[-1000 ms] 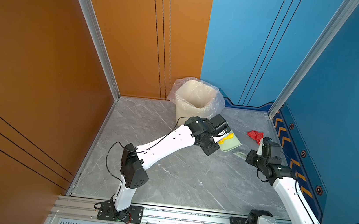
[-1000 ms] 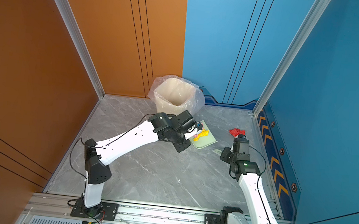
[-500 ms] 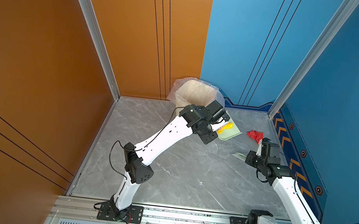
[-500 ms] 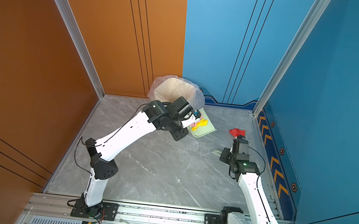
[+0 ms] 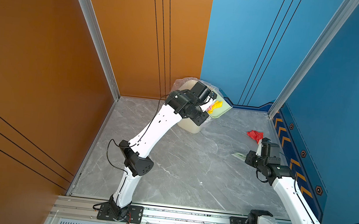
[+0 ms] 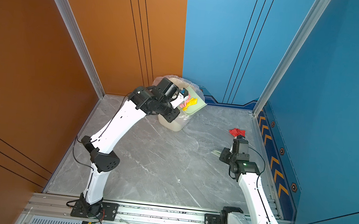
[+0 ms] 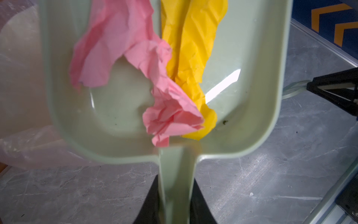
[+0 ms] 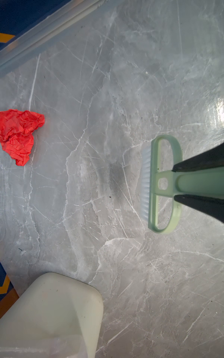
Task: Sweep away the paper scraps from the table
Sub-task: 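Lift the loaded dustpan up toward the bin with the left gripper, then tip the dustpan over the bin rim with the left gripper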
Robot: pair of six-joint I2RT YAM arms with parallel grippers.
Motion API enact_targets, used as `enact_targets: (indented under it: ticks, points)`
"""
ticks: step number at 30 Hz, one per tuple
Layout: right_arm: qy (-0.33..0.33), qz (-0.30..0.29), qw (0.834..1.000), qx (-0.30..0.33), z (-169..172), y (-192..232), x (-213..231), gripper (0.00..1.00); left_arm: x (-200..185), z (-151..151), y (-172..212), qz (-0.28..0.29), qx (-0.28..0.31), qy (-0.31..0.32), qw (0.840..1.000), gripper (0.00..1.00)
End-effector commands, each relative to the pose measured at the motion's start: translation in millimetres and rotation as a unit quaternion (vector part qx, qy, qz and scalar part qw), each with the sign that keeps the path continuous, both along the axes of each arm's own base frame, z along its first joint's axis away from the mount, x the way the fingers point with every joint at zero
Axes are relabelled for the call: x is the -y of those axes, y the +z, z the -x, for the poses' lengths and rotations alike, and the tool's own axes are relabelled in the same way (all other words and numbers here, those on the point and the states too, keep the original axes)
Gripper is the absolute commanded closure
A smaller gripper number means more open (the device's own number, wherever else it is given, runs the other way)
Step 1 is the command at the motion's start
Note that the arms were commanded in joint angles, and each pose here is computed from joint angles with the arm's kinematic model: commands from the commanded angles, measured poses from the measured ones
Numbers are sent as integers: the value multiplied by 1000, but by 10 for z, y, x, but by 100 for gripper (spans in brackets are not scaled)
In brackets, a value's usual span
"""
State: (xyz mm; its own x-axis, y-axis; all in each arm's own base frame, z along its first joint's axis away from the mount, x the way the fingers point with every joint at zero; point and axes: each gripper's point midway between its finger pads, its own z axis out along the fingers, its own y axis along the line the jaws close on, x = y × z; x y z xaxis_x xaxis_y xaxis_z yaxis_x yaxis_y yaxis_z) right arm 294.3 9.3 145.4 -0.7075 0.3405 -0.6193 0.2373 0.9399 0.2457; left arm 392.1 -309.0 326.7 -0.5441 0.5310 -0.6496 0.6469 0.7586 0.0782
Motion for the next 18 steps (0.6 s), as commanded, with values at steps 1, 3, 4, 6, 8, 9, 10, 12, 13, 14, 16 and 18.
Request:
enact_targets:
  ticks: [1,3,4,6,8,9,10,12,13,14,16,18]
  points:
    - [-8,-6,1000,0,-19,-28,11,100,-25,-58,35,49,-31,16,998,100]
    - [-8,-7,1000,0,-32,-23,6,100,-41,-99,54,68,-40,24,997,100]
    - [-8,-8,1000,-1,-34,-27,1,100,-56,-119,64,77,-44,29,996,100]
    - [-7,-8,1000,-2,-43,-25,-2,100,-79,-160,90,96,-53,38,993,100]
    - [-7,-9,1000,-1,-51,-17,-2,100,-86,-186,124,126,-71,45,988,100]
    - [-8,-8,1000,0,-51,-16,2,100,-93,-204,134,141,-80,48,986,100]
    - [-8,-9,1000,1,-54,-13,-1,100,-105,-224,163,157,-88,51,982,100]
    - [-7,-9,1000,0,-54,-16,-2,100,-98,-254,196,182,-99,50,977,100]
    - [-7,-8,1000,1,-55,-24,-1,100,-83,-263,216,193,-103,47,975,100]
    - [-7,-8,1000,1,-59,-35,1,100,-80,-281,226,202,-107,48,972,100]
    - [-8,-7,1000,0,-65,-46,4,100,-75,-314,249,217,-112,48,969,100]
    - [-7,-6,1000,1,-81,-43,4,100,-73,-348,255,235,-124,49,963,100]
